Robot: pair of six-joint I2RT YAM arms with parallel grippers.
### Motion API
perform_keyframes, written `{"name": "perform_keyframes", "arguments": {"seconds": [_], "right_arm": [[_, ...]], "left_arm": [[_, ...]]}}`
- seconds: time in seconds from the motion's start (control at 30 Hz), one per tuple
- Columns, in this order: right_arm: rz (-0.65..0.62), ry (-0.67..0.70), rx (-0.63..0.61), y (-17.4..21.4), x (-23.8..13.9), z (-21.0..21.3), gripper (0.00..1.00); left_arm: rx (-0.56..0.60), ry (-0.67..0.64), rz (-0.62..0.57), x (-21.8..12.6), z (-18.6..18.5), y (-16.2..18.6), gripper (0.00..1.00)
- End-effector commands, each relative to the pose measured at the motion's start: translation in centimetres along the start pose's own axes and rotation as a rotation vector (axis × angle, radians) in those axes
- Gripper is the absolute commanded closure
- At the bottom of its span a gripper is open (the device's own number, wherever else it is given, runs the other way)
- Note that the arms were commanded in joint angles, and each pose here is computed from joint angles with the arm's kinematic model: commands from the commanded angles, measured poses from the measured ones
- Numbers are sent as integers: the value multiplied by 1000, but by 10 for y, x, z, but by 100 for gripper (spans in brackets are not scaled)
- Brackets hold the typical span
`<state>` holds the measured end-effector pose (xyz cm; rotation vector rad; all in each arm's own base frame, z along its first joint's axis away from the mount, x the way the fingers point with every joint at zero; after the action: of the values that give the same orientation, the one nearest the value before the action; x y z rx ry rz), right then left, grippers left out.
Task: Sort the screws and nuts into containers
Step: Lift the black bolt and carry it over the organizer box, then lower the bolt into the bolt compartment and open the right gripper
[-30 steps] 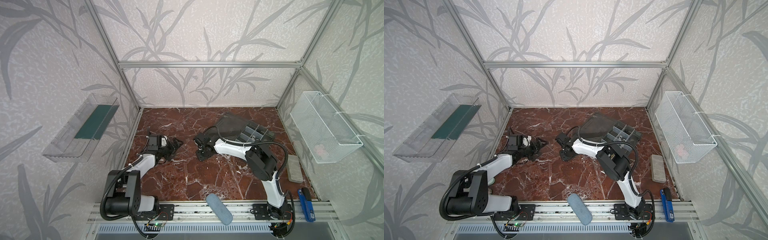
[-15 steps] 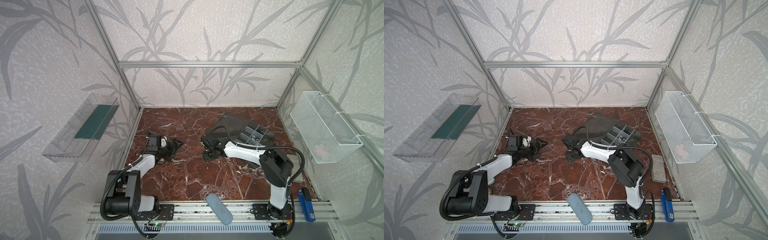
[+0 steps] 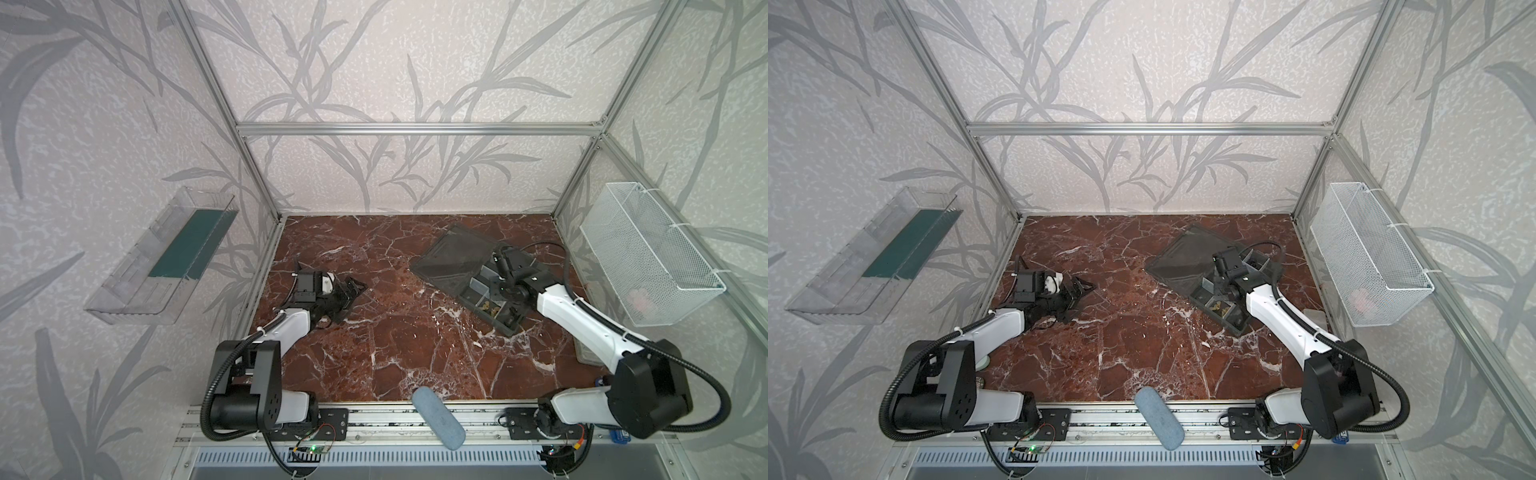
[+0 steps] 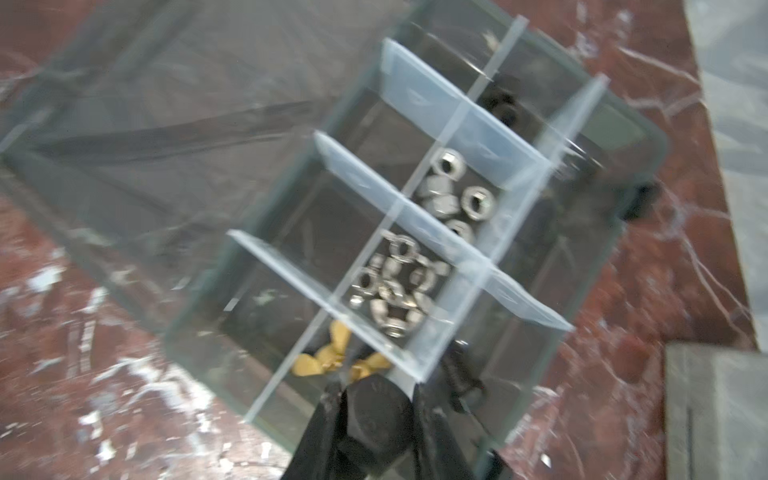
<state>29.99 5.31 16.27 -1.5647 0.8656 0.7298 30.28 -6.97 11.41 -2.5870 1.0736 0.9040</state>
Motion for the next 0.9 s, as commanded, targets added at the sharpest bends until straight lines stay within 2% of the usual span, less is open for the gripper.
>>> {"name": "perform_keyframes", "arguments": {"seconds": [0.0,0.23,0.67,0.7,0.8,0.87], "right_arm": [[20,40,53,11,-1,-28,100],[66,71,73,19,15,-46,100],[114,36,69,9,46,-39,100],[124,28,67,9,47,-38,95],[156,10,62,9,52,-35,70],[173,13,58,9,54,-34,59]], "left_arm": [[8,20,-11,-4,-5,-1,1],[8,19,-14,-4,-5,-1,0],[20,10,-24,-9,-7,-1,1],[20,10,-24,-9,-7,-1,0],[29,17,-27,-10,-10,-1,1],[38,16,-28,-11,-11,-2,1]]}}
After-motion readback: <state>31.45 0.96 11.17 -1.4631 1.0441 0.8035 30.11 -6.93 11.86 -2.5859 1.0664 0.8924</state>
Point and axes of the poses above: each gripper's point midway between its finger pads, its own x axis out along the fingers, its own z axis along the line the jaws close on, y = z × x, the point moved 5 cm from there along -x, back along the fingers, and after that the axes turned 10 degrees about -x, right-handed, at the moved point
